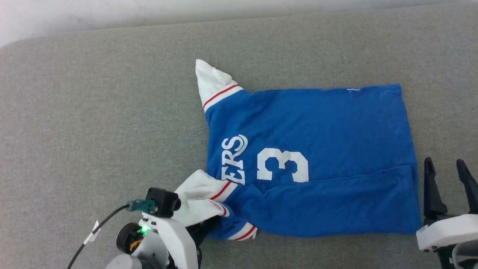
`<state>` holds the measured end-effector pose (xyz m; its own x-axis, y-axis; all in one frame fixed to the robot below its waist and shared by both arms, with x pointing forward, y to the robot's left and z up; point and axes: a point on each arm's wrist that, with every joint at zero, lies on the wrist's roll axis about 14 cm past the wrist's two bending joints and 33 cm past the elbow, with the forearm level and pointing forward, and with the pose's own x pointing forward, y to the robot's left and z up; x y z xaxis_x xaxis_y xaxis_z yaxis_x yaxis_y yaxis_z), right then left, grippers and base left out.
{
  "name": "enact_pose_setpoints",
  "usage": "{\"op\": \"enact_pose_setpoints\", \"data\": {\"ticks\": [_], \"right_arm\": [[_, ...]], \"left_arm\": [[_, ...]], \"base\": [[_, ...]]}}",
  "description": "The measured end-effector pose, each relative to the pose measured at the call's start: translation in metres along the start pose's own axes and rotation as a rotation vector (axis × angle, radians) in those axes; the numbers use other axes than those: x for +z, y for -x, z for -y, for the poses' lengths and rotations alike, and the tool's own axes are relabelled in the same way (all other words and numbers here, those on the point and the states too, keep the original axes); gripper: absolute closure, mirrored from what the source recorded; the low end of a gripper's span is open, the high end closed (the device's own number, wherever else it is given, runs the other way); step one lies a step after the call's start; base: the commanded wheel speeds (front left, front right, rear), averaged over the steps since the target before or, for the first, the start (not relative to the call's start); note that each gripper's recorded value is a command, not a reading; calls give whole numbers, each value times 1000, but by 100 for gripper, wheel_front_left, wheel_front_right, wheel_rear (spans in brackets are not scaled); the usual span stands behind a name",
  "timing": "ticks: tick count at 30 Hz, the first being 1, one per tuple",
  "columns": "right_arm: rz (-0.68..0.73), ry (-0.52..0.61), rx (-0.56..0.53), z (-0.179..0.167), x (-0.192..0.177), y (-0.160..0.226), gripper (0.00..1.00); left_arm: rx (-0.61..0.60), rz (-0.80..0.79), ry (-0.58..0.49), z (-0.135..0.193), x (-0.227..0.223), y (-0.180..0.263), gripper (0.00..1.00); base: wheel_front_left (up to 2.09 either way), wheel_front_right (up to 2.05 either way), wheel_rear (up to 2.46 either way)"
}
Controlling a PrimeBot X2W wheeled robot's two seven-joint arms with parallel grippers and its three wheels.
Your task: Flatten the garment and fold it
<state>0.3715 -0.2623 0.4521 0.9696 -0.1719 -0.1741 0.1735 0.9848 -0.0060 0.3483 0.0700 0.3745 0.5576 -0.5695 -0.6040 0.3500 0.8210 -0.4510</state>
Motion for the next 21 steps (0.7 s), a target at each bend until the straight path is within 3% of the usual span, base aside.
{"op": "enact_pose_setpoints", "data": {"ticks": [4,13,21], "right_arm": [[-105,-23,19,-6,-6,2,0],[-521,16,29,-4,-62,30,0],[-666,-1,25,-4,-92,43,0]], "left_arm": [[24,48,24,-1,4,5,100],[56,84,45,-5,7,12,100],[71,97,49,-7,8,17,100]], "base": [[0,0,0],[0,0,0],[0,0,0]]}}
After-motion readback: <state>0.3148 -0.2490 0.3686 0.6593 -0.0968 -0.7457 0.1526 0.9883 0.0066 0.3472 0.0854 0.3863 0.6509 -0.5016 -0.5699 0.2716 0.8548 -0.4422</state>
